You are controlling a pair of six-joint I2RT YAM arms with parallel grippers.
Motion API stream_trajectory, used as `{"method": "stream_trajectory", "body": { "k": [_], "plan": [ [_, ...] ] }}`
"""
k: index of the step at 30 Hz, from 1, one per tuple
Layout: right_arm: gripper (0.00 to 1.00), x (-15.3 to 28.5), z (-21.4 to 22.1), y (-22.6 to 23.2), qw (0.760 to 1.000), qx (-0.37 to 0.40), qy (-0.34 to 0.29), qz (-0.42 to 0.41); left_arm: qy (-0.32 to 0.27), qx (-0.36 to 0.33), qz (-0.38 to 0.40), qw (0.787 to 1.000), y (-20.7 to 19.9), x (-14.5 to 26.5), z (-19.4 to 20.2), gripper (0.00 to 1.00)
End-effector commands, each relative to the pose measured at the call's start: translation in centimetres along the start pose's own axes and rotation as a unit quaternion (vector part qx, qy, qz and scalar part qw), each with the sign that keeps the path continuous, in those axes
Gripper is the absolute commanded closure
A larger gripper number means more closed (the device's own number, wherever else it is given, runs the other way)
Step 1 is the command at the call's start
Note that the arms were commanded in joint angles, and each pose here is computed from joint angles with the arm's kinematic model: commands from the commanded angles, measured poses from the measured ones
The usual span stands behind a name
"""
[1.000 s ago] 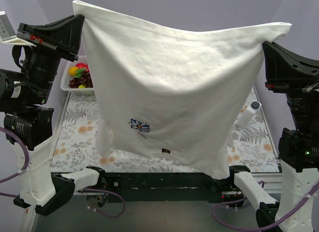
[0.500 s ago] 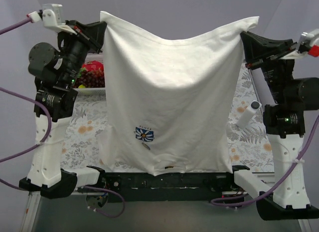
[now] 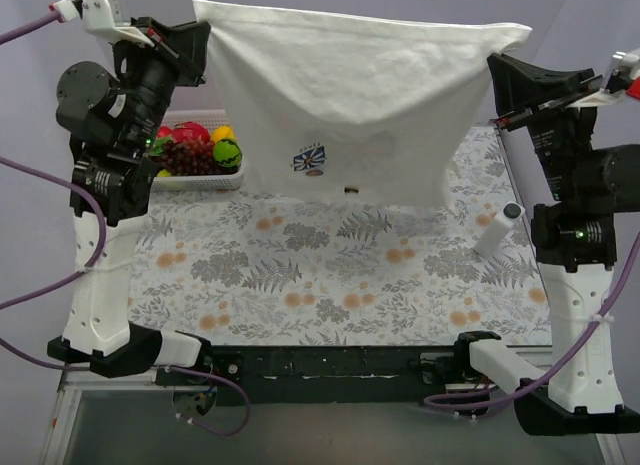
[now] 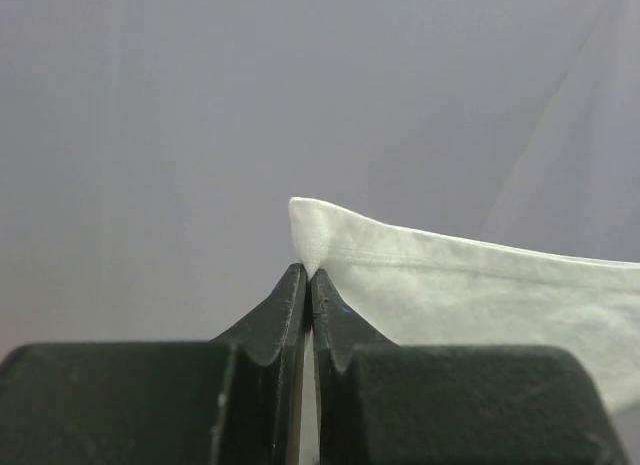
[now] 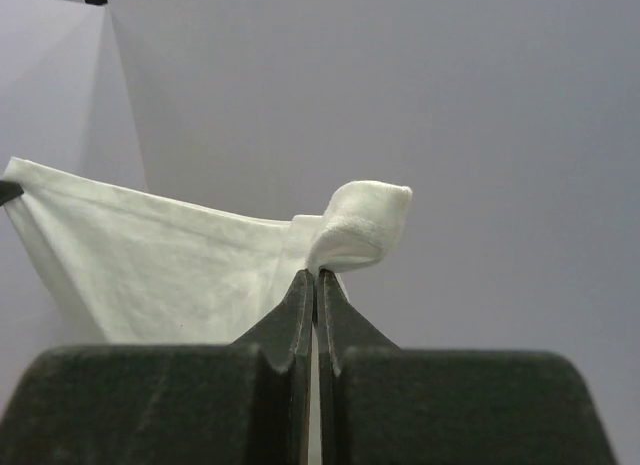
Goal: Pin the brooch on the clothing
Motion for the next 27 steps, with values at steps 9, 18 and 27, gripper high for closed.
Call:
{"method": "stream_trajectory", "body": {
  "k": [9,18,27],
  "plan": [
    [0.99,5.4,-7.4,4.6,0.987,0.019,-0.154,-0.041,-0.093,0.01,0.094,0.991,-3.9,8.1,-7.5,1.0],
    [0.99,8.2,-9.4,6.6,0.984,0.025,-0.165,-0.064,-0.087,0.028,0.14,0.986,-5.2,11.2,-8.3,1.0],
    [0.99,8.8,-7.9,6.1,0.987,0.023,-0.149,-0.047,-0.045,0.043,0.152,0.986,-5.0,10.6,-6.2,1.0]
  ]
}}
Point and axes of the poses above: each gripper's point midway between its finger pads, its own x axis back along the fingers, its own y axis along the line the jaws close on, z = x × y, the point moved 9 cm from there along x, back along the fingers, and after that the axes turned 2 degrees about x, right-handed, at the moved point
